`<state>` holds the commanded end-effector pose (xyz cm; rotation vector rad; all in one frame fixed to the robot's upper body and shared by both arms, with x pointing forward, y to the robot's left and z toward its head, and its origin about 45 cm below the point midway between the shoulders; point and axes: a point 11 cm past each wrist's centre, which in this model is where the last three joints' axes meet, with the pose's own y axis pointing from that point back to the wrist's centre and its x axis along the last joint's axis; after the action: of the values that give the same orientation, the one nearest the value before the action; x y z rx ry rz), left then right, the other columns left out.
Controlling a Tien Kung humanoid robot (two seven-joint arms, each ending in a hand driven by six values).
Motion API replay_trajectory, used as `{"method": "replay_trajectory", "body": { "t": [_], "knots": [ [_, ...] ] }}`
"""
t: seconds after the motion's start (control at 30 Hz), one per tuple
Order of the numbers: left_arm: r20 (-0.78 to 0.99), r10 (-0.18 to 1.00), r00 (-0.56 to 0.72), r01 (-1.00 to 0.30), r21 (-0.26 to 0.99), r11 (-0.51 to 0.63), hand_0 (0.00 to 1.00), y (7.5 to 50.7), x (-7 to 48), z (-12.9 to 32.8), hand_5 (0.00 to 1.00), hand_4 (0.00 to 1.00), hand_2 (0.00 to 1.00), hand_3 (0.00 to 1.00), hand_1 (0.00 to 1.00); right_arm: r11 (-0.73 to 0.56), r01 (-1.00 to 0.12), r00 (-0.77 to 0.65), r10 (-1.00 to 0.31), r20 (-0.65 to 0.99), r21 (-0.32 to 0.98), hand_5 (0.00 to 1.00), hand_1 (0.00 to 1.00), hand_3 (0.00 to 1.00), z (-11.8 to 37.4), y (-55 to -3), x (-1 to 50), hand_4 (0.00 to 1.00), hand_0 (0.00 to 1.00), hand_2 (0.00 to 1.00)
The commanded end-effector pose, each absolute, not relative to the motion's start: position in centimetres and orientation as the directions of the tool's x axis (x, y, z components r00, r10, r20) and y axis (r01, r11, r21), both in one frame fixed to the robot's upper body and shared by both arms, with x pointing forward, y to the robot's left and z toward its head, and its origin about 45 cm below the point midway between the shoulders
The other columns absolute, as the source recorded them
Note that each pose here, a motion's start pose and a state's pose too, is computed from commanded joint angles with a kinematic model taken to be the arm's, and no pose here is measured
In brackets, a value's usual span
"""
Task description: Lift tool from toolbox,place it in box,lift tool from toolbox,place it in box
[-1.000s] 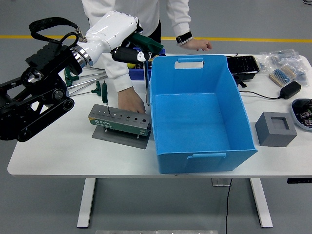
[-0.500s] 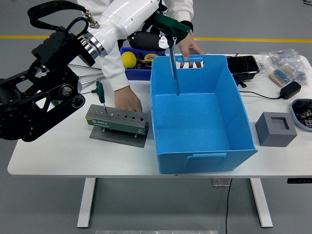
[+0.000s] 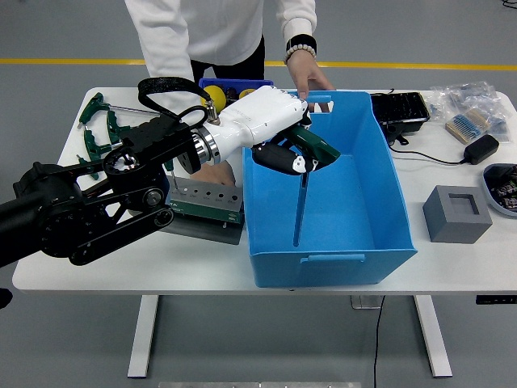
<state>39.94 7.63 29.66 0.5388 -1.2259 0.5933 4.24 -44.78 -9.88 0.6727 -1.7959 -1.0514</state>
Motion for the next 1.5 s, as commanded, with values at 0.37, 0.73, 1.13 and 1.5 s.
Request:
{"method": "replay_trajectory", "body": {
  "t": [0.37, 0.73, 1.13, 1.5],
  "knots": [
    [0.951, 0.108, 0.291, -0.637, 0.108, 0.764, 0.6, 7.2, 39.4, 28.4, 0.713, 0.917, 0.83, 0.784, 0.713, 0.486, -0.008, -0.431, -0.79, 0.436, 0.874, 0.689, 0.668, 0.558, -9.8, -44.8, 4.4, 0.793, 0.698, 0.729],
    [0.95, 0.169, 0.262, -0.633, 0.037, 0.773, 0.749, 7.2, 39.5, 30.0, 0.734, 0.961, 0.959, 0.842, 0.827, 0.488, -0.01, -0.433, -0.789, 0.436, 0.873, 0.689, 0.669, 0.558, -9.8, -44.9, 4.5, 0.794, 0.696, 0.729],
    [0.969, 0.108, 0.222, -0.757, 0.101, 0.645, 0.633, 11.9, 42.2, 29.9, 0.781, 0.948, 0.71, 0.639, 0.652, 0.486, -0.008, -0.438, -0.787, 0.434, 0.874, 0.69, 0.669, 0.558, -9.9, -44.8, 4.3, 0.795, 0.696, 0.729],
    [0.939, -0.07, 0.338, -0.838, 0.334, 0.433, 0.668, 19.3, 43.9, 25.5, 0.888, 0.868, 0.634, 0.601, 0.607, 0.484, -0.002, -0.434, -0.788, 0.436, 0.875, 0.691, 0.669, 0.559, -9.9, -44.7, 4.0, 0.796, 0.696, 0.729]
  ]
}}
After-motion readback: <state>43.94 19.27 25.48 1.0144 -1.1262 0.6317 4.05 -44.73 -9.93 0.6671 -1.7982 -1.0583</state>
